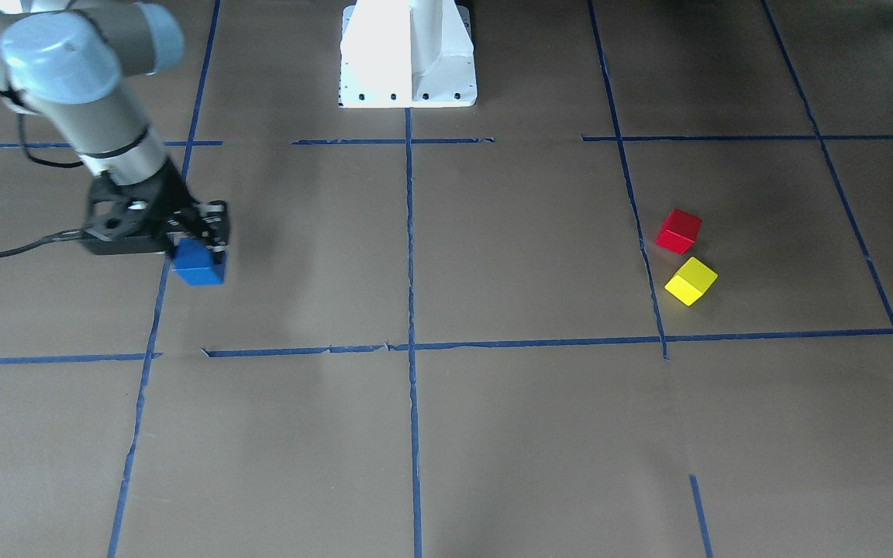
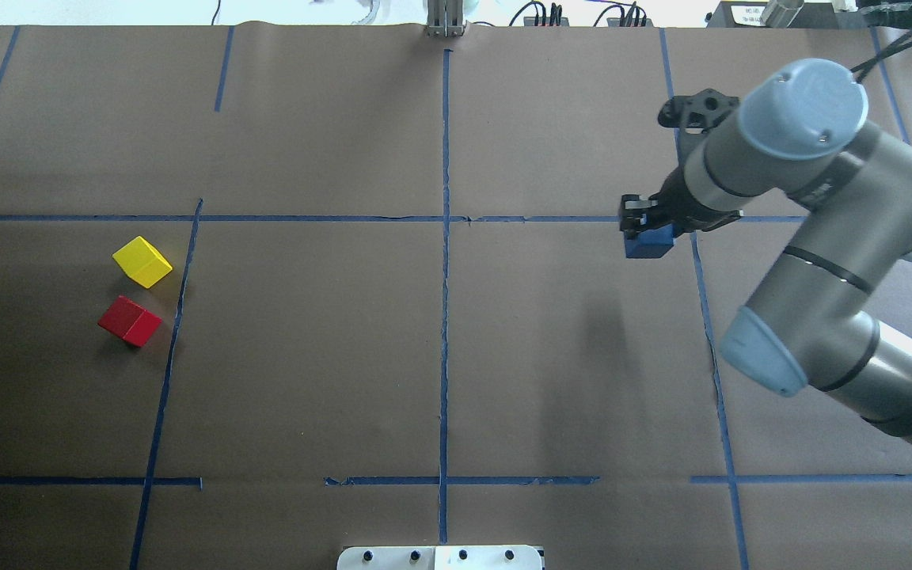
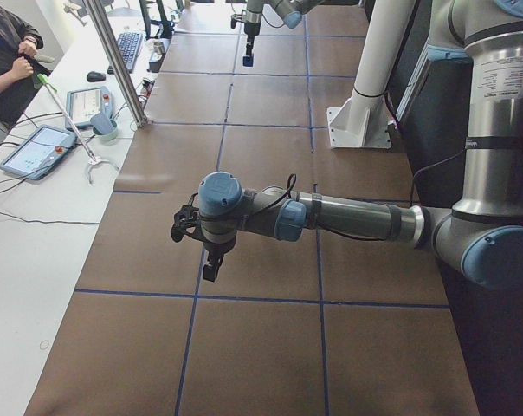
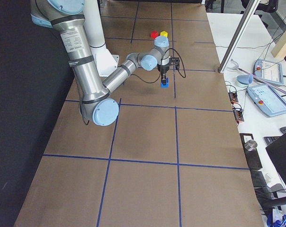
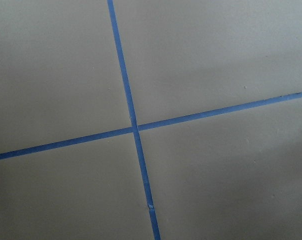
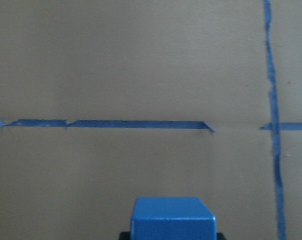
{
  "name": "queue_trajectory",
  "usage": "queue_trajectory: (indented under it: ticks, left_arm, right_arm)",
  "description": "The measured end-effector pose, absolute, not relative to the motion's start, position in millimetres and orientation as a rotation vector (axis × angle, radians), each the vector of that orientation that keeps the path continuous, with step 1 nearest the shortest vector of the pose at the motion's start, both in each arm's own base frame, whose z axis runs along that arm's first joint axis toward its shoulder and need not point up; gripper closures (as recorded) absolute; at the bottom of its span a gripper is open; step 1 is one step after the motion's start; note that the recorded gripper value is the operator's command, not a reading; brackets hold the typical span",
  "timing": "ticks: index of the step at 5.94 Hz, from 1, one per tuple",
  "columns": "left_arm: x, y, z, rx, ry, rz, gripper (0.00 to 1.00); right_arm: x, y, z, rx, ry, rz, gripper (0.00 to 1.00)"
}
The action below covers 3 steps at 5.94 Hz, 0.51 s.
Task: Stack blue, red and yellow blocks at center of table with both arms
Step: 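Carry the blue cube with the right gripper to the table center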
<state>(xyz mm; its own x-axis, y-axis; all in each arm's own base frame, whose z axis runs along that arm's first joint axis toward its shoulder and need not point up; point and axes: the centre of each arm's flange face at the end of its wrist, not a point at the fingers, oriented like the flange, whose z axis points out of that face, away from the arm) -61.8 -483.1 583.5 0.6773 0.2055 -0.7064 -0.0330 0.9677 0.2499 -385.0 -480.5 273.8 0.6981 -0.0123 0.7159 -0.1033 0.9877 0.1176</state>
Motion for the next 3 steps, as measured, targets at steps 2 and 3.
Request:
queue_trajectory:
  ticks: [2, 3]
  left_arm:
    - [-61, -484, 584, 0.223, 0.818, 0.135, 0.0]
    - [-61, -484, 584, 0.221, 0.818, 0.135, 0.0]
  right_arm:
    - [-481, -482, 198, 0.122, -0.803, 0.057, 0.98]
    - [-534, -484, 172, 0.104, -0.782, 0.08, 0.98]
